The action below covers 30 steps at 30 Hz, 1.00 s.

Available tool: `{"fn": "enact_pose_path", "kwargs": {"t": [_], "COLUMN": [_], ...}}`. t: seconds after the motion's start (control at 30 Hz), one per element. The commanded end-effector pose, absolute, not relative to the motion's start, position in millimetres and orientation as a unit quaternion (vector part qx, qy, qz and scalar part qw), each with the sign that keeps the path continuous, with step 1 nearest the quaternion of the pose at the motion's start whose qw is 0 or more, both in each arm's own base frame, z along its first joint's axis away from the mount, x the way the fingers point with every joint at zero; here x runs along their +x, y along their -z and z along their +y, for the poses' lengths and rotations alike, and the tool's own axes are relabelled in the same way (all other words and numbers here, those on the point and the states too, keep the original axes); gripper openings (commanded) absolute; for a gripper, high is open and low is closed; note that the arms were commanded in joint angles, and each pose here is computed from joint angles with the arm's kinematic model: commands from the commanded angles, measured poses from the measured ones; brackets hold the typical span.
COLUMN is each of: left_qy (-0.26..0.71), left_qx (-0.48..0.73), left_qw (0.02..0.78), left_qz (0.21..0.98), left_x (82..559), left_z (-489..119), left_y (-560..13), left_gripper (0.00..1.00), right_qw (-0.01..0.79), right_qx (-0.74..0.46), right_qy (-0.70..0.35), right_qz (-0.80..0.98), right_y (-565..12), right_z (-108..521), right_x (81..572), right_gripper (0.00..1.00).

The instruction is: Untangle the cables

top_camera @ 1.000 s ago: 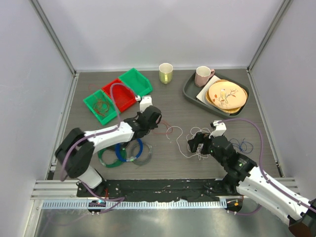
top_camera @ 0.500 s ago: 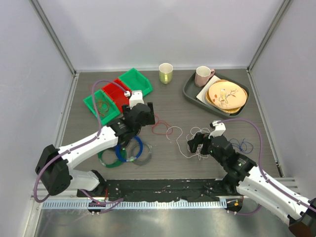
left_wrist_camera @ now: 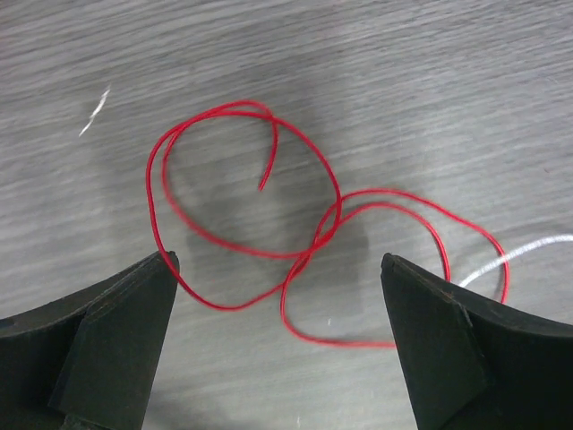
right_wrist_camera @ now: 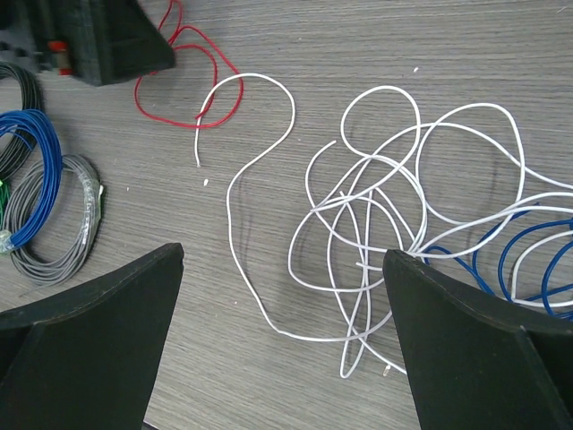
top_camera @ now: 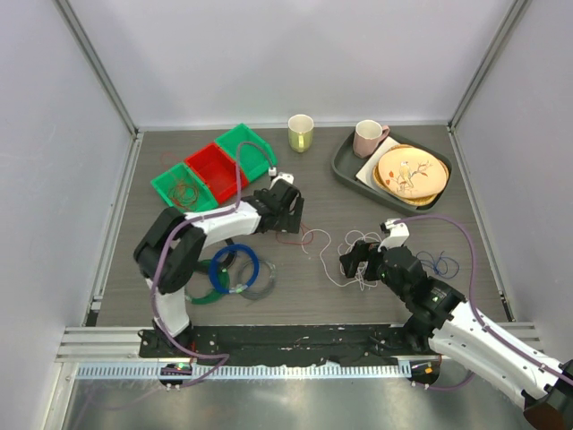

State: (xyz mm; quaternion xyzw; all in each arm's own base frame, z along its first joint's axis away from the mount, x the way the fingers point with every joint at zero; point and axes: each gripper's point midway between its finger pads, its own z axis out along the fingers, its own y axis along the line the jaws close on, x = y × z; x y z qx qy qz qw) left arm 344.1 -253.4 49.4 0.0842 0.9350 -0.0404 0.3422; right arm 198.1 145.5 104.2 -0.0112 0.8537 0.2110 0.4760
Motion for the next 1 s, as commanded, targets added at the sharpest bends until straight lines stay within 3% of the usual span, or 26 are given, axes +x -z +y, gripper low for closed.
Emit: {"fn": "enact_pose_path", "kwargs": {"t": [0.0, 0.13, 0.23, 0.27, 0.43, 0.63, 0.67, 0.97], "left_qy": [0.033, 0.034, 0.029, 0.031, 0.026, 0.024, 0.024, 0.063], "left_qx": [0.104, 0.097, 0.087, 0.086, 0.092, 0.096, 0.097, 0.090], "left_qw": [0.328, 0.321, 0.315, 0.312, 0.294, 0.266, 0.264, 0.330], "left_qz": [0.938, 0.942, 0.945, 0.946, 0.951, 0.959, 0.959, 0.938], "left_x": [366.9, 370.8, 371.0, 370.3, 362.3, 352.4, 350.8, 359.0], "left_z": [-262.0, -263.4, -262.5, -263.6, -263.7, -263.0, -262.8, -267.3], "left_y": [-40.9, -29.5, -26.5, -26.2, -12.1, 7.5, 9.2, -56.6], "left_gripper": [1.00, 0.99, 0.86, 0.76, 0.62, 0.17, 0.00, 0.00], "right_qw": [0.495, 0.494, 0.495, 0.494, 0.493, 0.494, 0.493, 0.492], "right_qx": [-0.011, -0.011, -0.011, -0.011, -0.011, -0.010, -0.010, -0.008], "right_qy": [-0.229, -0.229, -0.229, -0.228, -0.225, -0.225, -0.224, -0.223], "right_qz": [0.838, 0.838, 0.838, 0.839, 0.840, 0.840, 0.841, 0.841], "right_y": [-119.2, -118.9, -119.2, -118.6, -116.8, -117.1, -116.4, -115.7], "right_z": [150.9, 150.9, 150.8, 150.7, 150.3, 150.6, 150.4, 150.3], "right_x": [201.8, 201.8, 202.1, 202.0, 202.3, 202.9, 203.1, 203.2], "right_gripper": [0.99, 0.99, 0.99, 0.99, 0.99, 0.99, 0.99, 0.99]}}
